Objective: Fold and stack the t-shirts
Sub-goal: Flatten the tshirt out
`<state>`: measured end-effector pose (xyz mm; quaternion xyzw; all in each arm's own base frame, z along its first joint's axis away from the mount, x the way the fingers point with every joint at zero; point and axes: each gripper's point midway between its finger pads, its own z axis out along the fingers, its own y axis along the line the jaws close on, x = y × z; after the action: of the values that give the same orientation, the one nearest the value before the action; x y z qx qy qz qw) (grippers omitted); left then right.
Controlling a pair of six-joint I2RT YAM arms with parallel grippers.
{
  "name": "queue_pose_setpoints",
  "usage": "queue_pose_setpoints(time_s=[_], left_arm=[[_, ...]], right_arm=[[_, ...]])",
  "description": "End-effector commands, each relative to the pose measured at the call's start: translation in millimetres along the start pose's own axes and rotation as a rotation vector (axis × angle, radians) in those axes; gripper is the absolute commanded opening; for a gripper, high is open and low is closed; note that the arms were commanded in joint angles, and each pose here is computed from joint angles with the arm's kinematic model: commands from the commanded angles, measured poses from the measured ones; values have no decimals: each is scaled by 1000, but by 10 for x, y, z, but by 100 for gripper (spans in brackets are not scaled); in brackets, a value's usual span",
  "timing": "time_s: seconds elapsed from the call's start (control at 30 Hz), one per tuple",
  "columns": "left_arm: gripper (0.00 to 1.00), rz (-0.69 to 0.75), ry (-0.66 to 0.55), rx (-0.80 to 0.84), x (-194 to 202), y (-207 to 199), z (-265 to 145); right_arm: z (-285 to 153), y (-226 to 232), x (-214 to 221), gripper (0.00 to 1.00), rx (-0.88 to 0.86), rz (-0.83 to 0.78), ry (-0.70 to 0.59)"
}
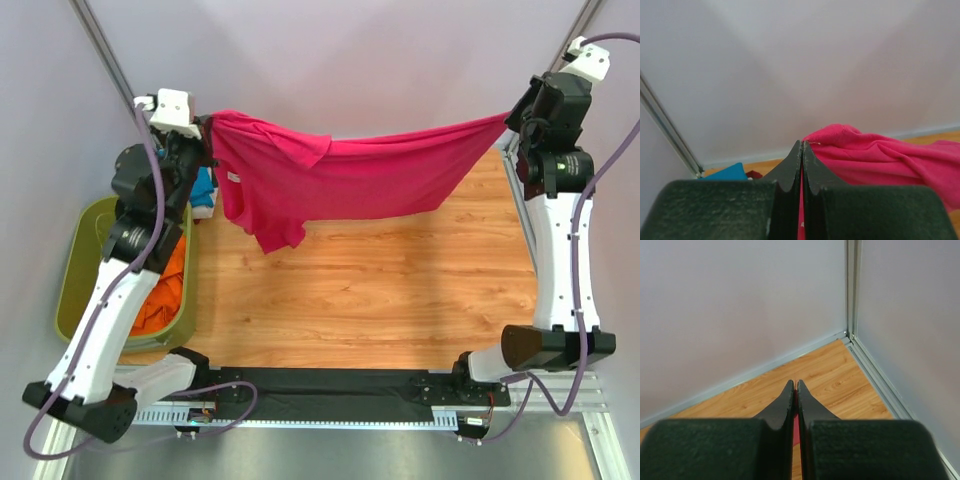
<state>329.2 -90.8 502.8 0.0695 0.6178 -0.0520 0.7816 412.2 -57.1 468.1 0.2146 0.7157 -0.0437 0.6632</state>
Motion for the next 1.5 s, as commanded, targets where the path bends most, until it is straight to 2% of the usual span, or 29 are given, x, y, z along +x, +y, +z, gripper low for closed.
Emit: queue_pose_setpoints(time_s=[0.0, 0.13, 0.27, 0.3, 0.37, 0.53, 0.7, 0.73, 0.8, 0.83, 0.87, 1.0, 1.27, 1.33, 1.47], left_arm=[[0, -51, -90, 41, -212, -3, 221], [0, -102, -70, 81, -96, 84, 600], [0, -80, -77, 114, -144, 83, 805], [0, -79, -63, 120, -79, 73, 896], [0, -80, -70, 123, -148, 77, 945], [0, -79, -69, 114, -144, 97, 895], [0, -87, -105, 114, -396, 105, 527], [0, -89, -108, 118, -420, 100, 451], [0, -92, -134, 118, -526, 103, 198], [0, -98, -117, 114, -471, 107, 124], [0, -102, -145, 110, -602, 118, -63], [0, -126, -162, 124, -726, 93, -523], [0, -218, -207, 207, -1010, -58, -1448], [0, -244, -209, 225, -1091, -92, -1610], [0, -299, -167, 237, -1106, -127, -1702]], right_arm=[[163, -62, -166, 0, 29, 16, -67], [439, -13, -118, 0, 18, 28, -54], [669, 56, -51, 0, 8, 21, -33], [652, 106, -204, 0, -11, 30, -62], [762, 125, -123, 0, -7, 19, -28], [655, 131, -273, 0, -17, 17, -62], [358, 23, -379, 0, -1, 4, -88], [192, -2, -499, 0, -6, 9, -120], [100, -90, -413, 0, 17, -6, -108], [-79, -123, -510, 0, 14, 1, -134], [-148, -143, -505, 0, 13, -1, -132], [-586, -228, -608, 0, -1, 4, -150], [-1666, -543, -904, 0, 13, -9, -243], [-1905, -634, -1002, 0, 33, -19, -262], [-1970, -709, -1010, 0, 63, -78, -245]])
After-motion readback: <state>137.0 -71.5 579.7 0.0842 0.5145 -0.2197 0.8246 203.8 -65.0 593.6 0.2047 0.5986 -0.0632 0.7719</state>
